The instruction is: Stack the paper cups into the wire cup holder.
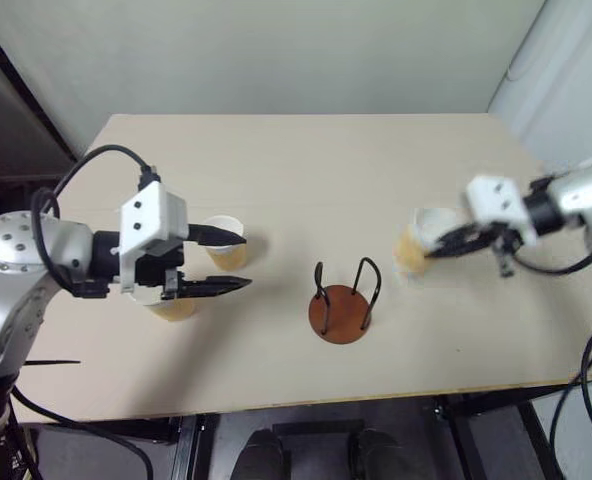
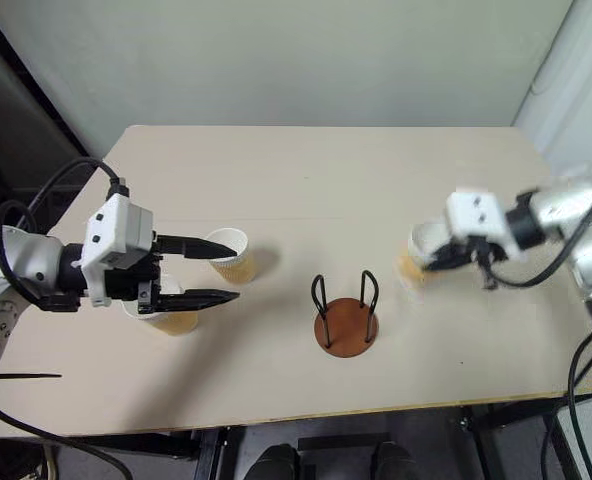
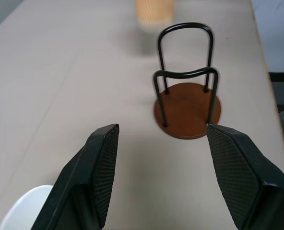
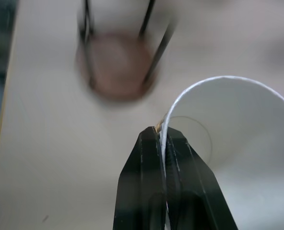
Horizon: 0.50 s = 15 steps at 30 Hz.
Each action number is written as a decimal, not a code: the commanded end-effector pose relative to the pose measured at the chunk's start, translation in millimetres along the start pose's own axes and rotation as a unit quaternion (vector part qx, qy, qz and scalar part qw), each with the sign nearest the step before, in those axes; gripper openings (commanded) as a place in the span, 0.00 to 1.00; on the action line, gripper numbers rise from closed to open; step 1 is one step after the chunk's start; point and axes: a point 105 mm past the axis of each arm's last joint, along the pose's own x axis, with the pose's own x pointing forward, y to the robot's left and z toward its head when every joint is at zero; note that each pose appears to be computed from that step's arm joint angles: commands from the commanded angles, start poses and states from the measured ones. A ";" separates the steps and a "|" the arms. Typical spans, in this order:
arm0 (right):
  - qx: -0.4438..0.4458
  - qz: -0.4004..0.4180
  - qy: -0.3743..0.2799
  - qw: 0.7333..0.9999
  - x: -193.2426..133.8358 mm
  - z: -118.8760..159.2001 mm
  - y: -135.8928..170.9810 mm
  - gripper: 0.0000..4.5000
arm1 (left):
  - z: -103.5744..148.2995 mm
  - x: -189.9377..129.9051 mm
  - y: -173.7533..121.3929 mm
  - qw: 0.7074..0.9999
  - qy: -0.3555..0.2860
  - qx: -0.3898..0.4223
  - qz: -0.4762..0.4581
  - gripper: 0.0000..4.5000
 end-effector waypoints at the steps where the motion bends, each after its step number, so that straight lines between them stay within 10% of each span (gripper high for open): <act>1: -0.049 -0.001 -0.081 0.996 -6.6 49.8 -3.9 0.01 | 6.3 -8.5 5.8 1.000 0.001 0.023 0.018 0.69; 15: -0.096 0.130 -0.076 0.984 50.8 52.7 27.8 0.01 | 1.7 -7.9 -0.6 1.000 0.009 0.022 0.018 0.69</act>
